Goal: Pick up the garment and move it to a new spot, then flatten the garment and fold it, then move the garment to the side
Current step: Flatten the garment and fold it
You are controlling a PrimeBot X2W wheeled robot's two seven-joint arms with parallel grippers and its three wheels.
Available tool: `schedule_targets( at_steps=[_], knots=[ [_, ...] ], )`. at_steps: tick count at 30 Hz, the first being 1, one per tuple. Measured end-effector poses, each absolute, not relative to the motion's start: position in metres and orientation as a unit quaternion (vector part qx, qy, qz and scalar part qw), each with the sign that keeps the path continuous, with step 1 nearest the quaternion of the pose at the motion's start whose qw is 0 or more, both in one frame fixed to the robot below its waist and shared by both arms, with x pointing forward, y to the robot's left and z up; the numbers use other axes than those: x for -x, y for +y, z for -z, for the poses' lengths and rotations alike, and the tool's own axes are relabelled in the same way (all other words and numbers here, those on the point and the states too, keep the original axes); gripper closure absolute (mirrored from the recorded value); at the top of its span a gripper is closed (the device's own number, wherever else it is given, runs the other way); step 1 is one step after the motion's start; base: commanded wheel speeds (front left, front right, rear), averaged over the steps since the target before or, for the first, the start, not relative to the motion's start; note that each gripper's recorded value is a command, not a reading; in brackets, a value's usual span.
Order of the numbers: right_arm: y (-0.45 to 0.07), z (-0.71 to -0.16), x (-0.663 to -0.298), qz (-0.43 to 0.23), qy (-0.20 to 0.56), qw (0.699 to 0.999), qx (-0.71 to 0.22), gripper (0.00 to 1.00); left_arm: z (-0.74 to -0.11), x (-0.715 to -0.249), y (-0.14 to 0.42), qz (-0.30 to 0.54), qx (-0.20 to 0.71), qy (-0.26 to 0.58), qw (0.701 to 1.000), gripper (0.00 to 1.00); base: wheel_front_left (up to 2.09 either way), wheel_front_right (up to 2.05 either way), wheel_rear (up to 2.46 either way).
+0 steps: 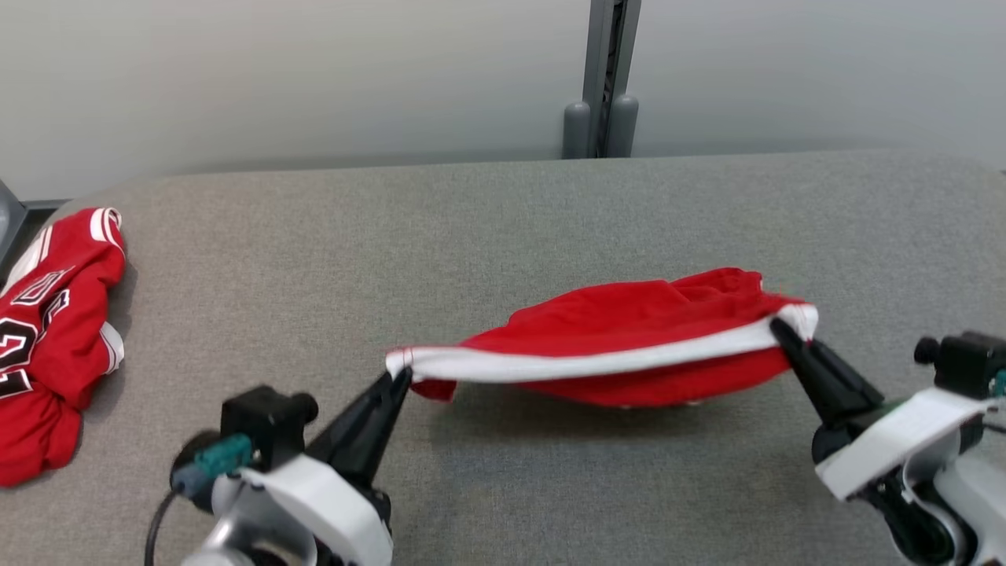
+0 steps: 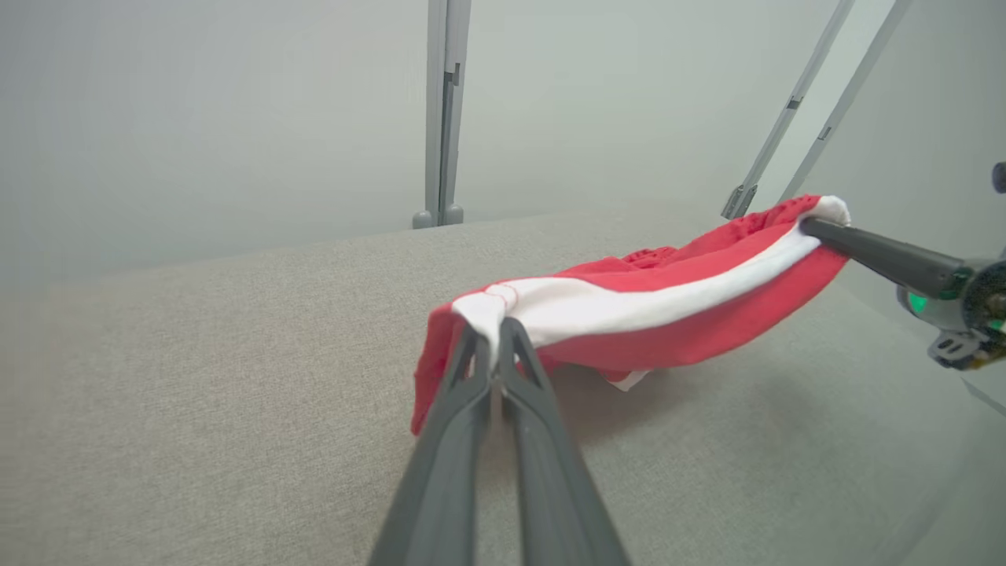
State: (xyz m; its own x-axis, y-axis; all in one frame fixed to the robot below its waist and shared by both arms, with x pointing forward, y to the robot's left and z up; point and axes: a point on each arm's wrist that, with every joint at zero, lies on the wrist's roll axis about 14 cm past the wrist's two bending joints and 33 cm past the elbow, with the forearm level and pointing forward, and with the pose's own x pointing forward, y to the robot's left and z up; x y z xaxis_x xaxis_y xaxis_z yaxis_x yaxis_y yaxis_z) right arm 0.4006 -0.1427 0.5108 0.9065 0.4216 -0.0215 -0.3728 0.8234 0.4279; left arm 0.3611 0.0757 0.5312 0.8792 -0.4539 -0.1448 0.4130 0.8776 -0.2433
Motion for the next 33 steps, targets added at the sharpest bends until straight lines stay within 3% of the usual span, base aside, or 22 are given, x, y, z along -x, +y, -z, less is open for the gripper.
schedule_targets(
  at_steps=[6,15,22,33],
  knots=[
    [-0.136,-0.527,-0.434,-0.231,0.061,0.954,-0.183,1.00,-0.548,-0.402,0.084,0.231,0.065,0.081,0.967,1.00,0.00,0.00,0.00],
    [-0.125,-0.579,-0.539,-0.263,0.037,0.953,-0.146,1.00,-0.572,-0.536,0.107,0.226,0.047,0.090,0.969,1.00,0.00,0.00,0.00],
    [-0.114,-0.587,-0.601,-0.277,0.041,0.948,-0.149,1.00,-0.585,-0.619,0.119,0.210,0.036,0.075,0.974,1.00,0.00,0.00,0.00],
    [-0.114,-0.621,-0.699,-0.266,-0.062,0.950,-0.151,1.00,-0.604,-0.729,0.129,0.175,-0.031,-0.024,0.984,1.00,0.00,0.00,0.00]
  ],
)
